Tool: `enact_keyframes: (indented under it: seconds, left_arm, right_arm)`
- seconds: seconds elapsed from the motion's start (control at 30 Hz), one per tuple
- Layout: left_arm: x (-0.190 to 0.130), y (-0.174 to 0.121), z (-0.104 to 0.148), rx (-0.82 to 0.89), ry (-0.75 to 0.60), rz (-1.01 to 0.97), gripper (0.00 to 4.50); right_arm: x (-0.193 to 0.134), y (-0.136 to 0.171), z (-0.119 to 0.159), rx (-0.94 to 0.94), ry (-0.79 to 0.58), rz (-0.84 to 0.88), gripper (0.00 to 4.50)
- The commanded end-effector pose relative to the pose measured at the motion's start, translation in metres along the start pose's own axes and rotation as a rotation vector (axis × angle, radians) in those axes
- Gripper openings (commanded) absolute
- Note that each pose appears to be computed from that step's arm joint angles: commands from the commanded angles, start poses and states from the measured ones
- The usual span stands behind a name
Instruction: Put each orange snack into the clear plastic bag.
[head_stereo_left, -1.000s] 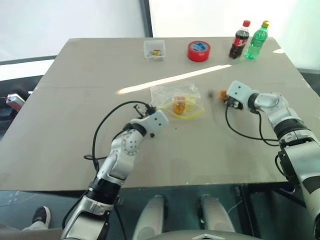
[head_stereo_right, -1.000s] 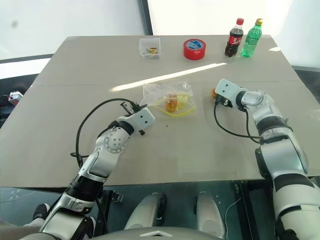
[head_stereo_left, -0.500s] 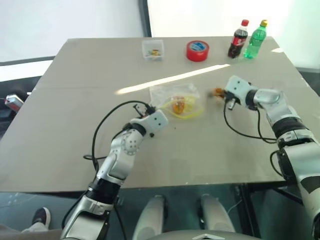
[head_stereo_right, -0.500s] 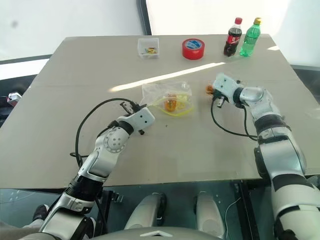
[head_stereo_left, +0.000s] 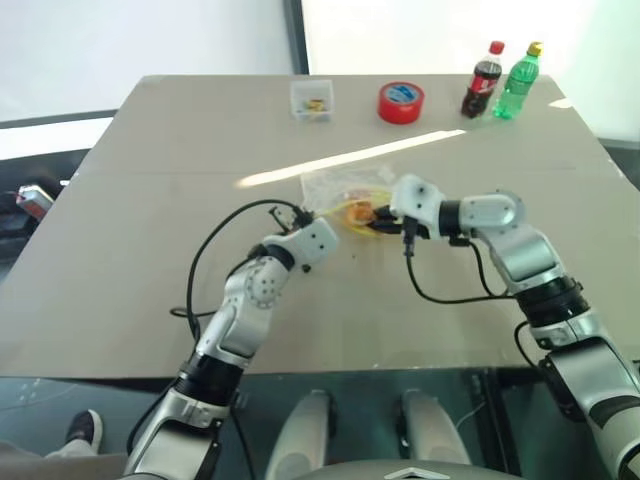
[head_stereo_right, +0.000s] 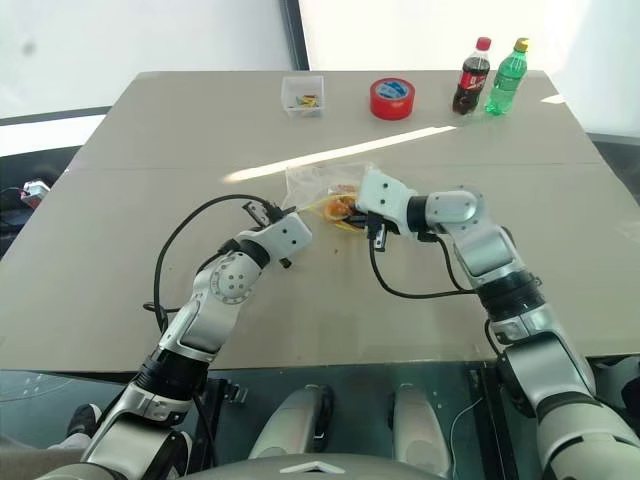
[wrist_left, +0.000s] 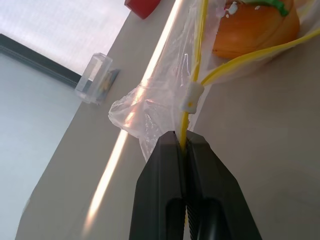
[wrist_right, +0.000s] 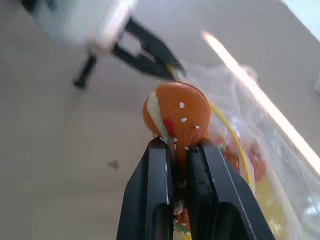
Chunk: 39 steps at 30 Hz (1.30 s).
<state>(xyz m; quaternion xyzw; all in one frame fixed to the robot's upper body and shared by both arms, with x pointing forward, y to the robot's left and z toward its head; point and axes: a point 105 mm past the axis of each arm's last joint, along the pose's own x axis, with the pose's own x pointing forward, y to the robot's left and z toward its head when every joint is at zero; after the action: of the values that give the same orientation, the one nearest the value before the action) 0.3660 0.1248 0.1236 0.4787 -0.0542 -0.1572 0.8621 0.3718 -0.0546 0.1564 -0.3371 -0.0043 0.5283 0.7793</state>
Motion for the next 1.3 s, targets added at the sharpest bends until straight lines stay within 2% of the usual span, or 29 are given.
enact_keyframes:
  seconds: [0.03,0.4,0.53,0.6,0.67,0.77,0.9,1.0,1.07,1.1,1.2,1.3]
  left_arm:
    - [0.0,0.005,0.012,0.009,-0.048,0.026,0.0]
    - [0.0,-0.002,0.027,-0.021,-0.117,0.009,0.0]
    - [0.0,-0.006,0.031,-0.027,-0.136,-0.006,0.0]
    - [0.001,-0.006,0.031,-0.027,-0.138,-0.009,0.0]
    - [0.001,-0.007,0.031,-0.027,-0.139,-0.011,0.0]
    - [0.0,-0.007,0.032,-0.026,-0.142,-0.015,0.0]
    - [-0.002,-0.009,0.035,-0.035,-0.165,-0.026,0.0]
    - [-0.003,-0.008,0.039,-0.054,-0.183,-0.026,0.0]
    - [-0.003,-0.007,0.038,-0.07,-0.18,-0.02,0.0]
    - [-0.003,-0.007,0.037,-0.073,-0.178,-0.019,0.0]
    - [-0.003,-0.006,0.032,-0.085,-0.153,-0.012,0.0]
    - [-0.003,-0.005,0.027,-0.107,-0.134,-0.005,0.0]
  right_arm:
    - [0.002,-0.024,0.003,-0.065,0.014,-0.107,0.05]
    - [0.019,-0.038,-0.008,-0.064,0.072,-0.233,0.05]
    - [0.029,-0.045,0.016,0.097,-0.055,-0.315,0.05]
    - [0.029,-0.053,0.018,0.139,-0.066,-0.372,0.05]
    - [0.028,-0.058,0.015,0.097,-0.036,-0.41,0.05]
    - [0.032,-0.051,0.026,0.156,-0.106,-0.375,0.05]
    - [0.032,-0.054,0.018,-0.063,-0.033,-0.447,0.05]
    - [0.034,-0.056,0.013,-0.039,-0.043,-0.477,0.05]
    - [0.036,-0.054,0.004,-0.048,0.01,-0.46,0.05]
    - [0.036,-0.054,0.001,-0.065,0.026,-0.456,0.94]
    - [0.037,-0.055,0.011,-0.039,-0.042,-0.476,2.26]
    - [0.041,-0.043,0.013,-0.005,-0.07,-0.391,3.69]
